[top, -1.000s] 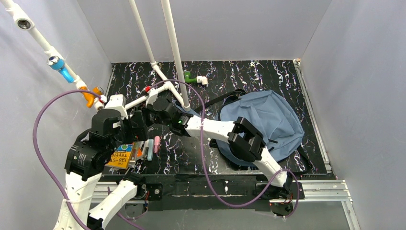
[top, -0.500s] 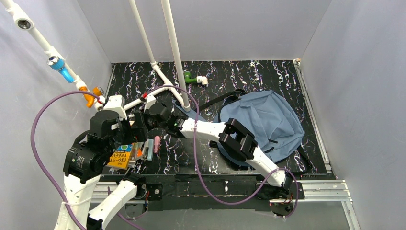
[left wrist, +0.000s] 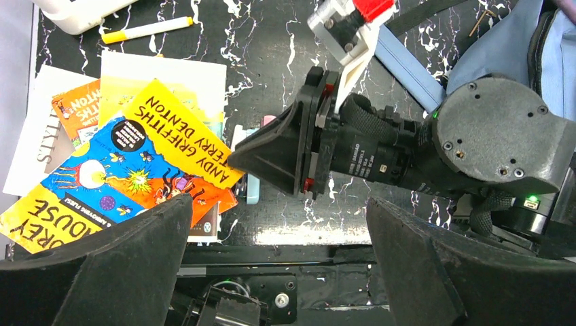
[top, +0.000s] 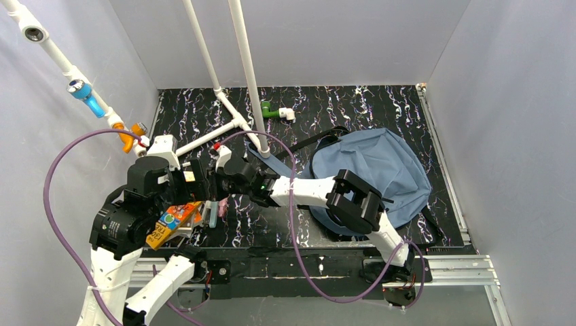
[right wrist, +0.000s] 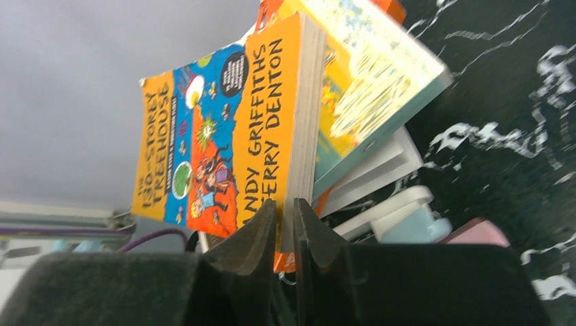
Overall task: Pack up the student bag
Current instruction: Adjust the book at the corner of the board, then pick up the book at the corner of the board, then place the book in the student bag.
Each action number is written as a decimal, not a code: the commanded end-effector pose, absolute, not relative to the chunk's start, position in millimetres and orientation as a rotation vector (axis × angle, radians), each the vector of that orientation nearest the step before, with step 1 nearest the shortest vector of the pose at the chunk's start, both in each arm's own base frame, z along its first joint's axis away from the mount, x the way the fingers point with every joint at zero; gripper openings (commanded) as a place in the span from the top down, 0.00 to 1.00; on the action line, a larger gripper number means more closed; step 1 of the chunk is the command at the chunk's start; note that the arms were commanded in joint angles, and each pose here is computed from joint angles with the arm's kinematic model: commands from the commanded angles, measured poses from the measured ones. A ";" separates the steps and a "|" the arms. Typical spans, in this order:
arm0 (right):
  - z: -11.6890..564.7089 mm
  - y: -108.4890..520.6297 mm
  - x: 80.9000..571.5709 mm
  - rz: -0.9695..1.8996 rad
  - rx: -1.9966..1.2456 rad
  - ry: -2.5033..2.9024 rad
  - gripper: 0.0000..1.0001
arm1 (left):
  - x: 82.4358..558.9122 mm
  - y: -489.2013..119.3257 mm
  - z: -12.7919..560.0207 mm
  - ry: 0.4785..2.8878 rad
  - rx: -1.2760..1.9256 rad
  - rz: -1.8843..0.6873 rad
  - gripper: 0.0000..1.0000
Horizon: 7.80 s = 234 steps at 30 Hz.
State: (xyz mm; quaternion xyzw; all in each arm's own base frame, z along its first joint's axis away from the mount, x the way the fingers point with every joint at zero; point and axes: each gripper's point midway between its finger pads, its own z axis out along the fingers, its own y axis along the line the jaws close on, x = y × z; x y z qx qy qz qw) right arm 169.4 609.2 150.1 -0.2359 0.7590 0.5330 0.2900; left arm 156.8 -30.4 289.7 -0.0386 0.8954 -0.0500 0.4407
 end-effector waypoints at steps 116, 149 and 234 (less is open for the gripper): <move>354.6 246.2 207.8 1.973 0.147 1.733 0.99 | 217.4 -199.1 336.7 1.876 -0.585 -1.574 0.01; 219.9 153.0 231.0 0.654 -0.051 2.379 0.36 | 206.0 -166.4 301.7 2.062 -0.304 -1.082 1.00; 288.5 159.1 215.1 0.162 -0.043 1.968 0.99 | 254.4 -421.4 235.6 2.032 -0.395 -1.508 1.00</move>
